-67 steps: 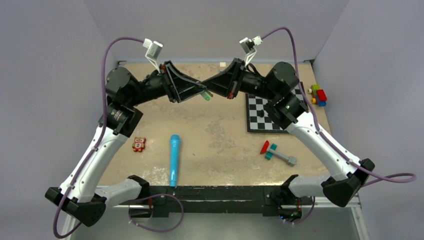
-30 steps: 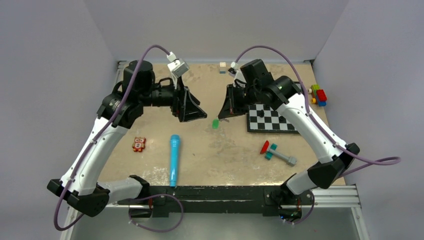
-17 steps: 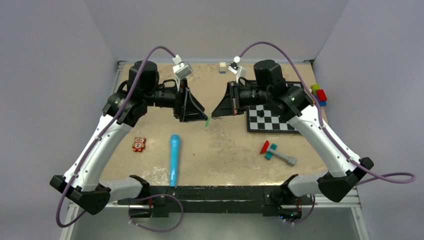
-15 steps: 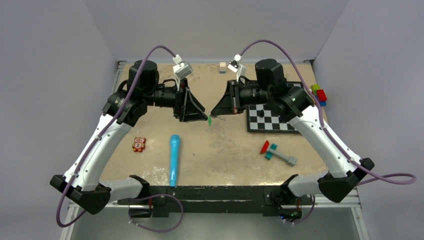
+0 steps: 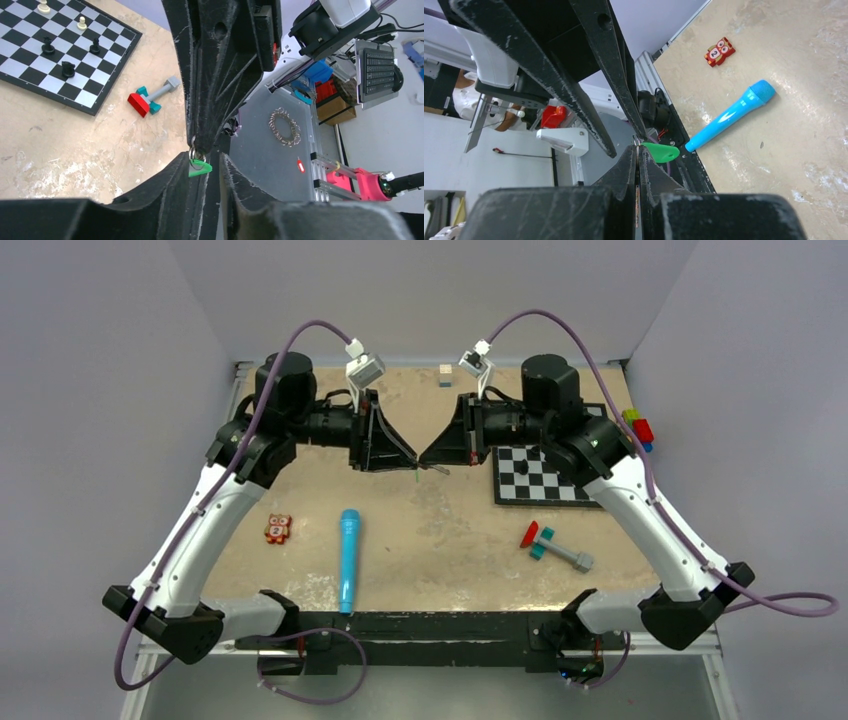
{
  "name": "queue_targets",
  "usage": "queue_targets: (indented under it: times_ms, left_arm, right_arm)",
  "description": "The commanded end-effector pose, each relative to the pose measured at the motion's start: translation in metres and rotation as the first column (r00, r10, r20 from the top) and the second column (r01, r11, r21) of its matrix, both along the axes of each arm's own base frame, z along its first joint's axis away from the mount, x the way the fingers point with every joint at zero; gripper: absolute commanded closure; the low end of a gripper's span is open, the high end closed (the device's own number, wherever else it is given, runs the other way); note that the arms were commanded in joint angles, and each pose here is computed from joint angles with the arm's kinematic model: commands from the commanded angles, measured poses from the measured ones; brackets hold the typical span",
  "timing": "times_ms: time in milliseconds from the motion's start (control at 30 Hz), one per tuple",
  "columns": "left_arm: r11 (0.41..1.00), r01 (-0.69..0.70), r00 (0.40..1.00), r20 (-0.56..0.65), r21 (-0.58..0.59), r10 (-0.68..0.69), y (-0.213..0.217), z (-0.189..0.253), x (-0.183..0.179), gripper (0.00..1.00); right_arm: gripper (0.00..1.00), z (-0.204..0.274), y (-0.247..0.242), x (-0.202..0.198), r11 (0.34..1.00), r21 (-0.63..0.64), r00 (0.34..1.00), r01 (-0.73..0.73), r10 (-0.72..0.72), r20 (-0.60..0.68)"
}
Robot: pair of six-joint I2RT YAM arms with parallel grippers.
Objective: Remove the keys from the keyring
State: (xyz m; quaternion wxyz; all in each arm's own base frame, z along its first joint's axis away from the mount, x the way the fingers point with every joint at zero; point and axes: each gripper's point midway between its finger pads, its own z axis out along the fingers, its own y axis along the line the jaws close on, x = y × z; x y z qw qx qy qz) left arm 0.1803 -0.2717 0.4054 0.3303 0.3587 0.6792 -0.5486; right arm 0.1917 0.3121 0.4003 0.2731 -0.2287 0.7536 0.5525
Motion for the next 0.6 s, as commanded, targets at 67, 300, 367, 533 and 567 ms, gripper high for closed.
queue_targets:
  times_ms: [67, 300, 367, 533, 567]
  left_arm:
    - [0.998, 0.028, 0.998, 0.053, -0.051, -0.025, -0.001, 0.024, -0.003, 0.8]
    - [0.999, 0.015, 0.998, 0.057, -0.052, -0.012, 0.001, 0.028, -0.006, 1.0]
    - [0.998, 0.015, 0.998, 0.057, -0.054, -0.012, 0.002, 0.029, -0.007, 1.0]
    - [0.997, -0.012, 0.999, 0.039, -0.077, 0.015, 0.002, 0.033, -0.007, 1.0]
    - [0.996, -0.019, 0.999, 0.037, -0.088, 0.022, 0.002, 0.035, -0.006, 1.0]
  right_arm:
    - [1.0, 0.025, -0.004, -0.008, 0.997, 0.071, 0.993, -0.034, 0.025, 0.119]
    - [1.0, 0.026, -0.004, -0.012, 0.994, 0.094, 0.991, -0.05, 0.037, 0.131]
    - [1.0, 0.03, -0.004, -0.013, 0.993, 0.108, 0.99, -0.048, 0.033, 0.141]
    - [1.0, 0.04, -0.005, -0.011, 0.987, 0.162, 0.987, -0.025, -0.002, 0.163]
    - [1.0, 0.042, -0.005, -0.01, 0.985, 0.171, 0.986, -0.017, -0.012, 0.167]
